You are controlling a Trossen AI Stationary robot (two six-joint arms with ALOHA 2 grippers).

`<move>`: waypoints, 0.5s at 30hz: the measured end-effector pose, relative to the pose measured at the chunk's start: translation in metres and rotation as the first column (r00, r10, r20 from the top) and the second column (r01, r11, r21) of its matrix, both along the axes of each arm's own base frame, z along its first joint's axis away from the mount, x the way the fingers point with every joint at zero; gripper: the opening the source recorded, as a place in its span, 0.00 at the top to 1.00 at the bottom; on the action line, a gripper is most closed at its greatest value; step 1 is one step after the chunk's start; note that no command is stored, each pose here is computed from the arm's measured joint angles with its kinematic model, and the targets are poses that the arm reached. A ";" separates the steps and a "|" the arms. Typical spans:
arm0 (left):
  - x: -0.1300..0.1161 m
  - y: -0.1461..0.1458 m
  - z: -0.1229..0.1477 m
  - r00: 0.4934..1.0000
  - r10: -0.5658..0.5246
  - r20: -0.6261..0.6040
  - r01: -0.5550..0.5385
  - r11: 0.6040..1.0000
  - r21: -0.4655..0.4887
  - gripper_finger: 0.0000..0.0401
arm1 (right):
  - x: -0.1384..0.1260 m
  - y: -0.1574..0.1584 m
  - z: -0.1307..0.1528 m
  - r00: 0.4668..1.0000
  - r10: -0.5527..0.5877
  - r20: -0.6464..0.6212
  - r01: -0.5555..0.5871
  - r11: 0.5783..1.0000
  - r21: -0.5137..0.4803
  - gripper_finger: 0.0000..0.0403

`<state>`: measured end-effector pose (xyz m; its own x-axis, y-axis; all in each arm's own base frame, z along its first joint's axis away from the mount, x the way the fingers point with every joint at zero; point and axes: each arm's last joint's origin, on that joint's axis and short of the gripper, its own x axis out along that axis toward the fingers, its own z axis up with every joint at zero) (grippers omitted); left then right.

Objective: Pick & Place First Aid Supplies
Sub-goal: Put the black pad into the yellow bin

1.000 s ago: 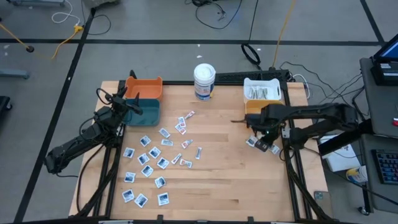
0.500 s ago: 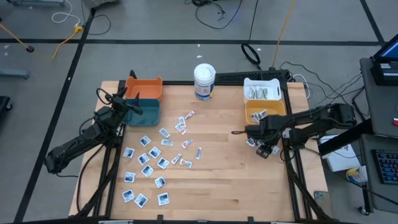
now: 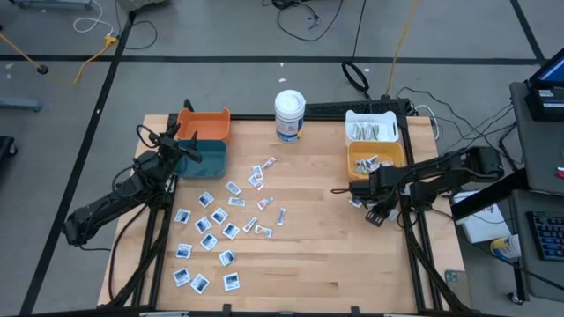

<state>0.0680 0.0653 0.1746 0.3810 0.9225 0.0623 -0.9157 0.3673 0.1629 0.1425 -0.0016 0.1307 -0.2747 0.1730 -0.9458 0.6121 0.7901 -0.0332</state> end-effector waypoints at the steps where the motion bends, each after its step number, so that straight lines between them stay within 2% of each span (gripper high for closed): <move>1: 0.000 0.000 0.000 1.000 0.001 0.000 -0.001 1.000 0.000 0.23 | 0.000 0.000 0.000 1.000 -0.003 0.000 0.003 1.000 -0.001 0.69; 8: 0.000 0.000 0.000 1.000 0.000 0.000 0.000 1.000 0.000 0.23 | 0.001 0.000 -0.001 0.999 -0.046 0.006 0.046 0.999 -0.015 0.96; 12: 0.000 0.000 0.000 1.000 0.000 0.000 0.000 1.000 0.000 0.23 | 0.004 -0.001 0.003 0.992 -0.130 0.001 0.129 0.990 -0.060 0.98; 15: 0.000 0.000 0.000 1.000 0.000 0.000 0.000 1.000 0.000 0.23 | 0.014 -0.002 0.015 0.984 -0.170 0.055 0.174 0.981 -0.082 0.99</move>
<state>0.0680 0.0653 0.1746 0.3812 0.9224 0.0625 -0.9157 0.3674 0.1627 0.1565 -0.0034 0.1457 -0.2027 0.1312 -0.9704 0.7408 0.6686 -0.0643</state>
